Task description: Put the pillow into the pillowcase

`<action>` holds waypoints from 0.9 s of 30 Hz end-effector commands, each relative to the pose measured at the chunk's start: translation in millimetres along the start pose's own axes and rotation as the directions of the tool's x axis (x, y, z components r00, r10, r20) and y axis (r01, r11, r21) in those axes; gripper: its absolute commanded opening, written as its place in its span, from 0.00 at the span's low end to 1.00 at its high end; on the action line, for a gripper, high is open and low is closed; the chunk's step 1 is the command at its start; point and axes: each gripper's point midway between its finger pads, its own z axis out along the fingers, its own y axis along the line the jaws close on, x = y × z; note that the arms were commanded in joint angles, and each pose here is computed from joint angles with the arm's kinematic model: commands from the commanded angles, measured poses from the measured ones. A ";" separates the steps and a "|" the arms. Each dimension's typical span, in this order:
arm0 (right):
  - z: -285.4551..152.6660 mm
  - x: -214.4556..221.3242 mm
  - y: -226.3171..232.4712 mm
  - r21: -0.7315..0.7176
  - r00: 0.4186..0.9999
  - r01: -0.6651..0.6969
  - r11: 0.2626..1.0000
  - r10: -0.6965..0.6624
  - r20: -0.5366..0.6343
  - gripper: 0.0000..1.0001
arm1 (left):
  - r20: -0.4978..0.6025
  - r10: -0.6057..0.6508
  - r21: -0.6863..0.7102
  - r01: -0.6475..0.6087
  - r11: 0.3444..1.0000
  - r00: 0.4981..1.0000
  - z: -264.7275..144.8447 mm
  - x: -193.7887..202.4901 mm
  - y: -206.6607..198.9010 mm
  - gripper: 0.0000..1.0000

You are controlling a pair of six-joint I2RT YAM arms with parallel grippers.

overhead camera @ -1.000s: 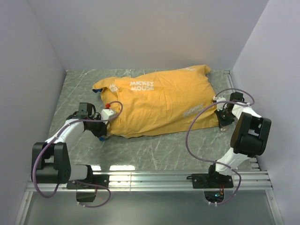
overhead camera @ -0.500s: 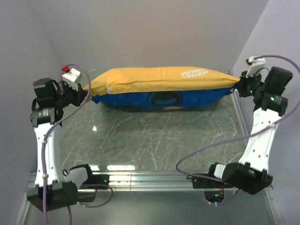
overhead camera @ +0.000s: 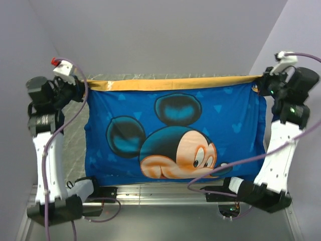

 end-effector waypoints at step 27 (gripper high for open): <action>42.7 148.4 59.6 -0.200 0.870 0.008 0.980 -0.106 -0.482 0.99 | -0.579 -0.210 0.297 0.443 0.846 0.788 23.3 142.7 -93.9 0.99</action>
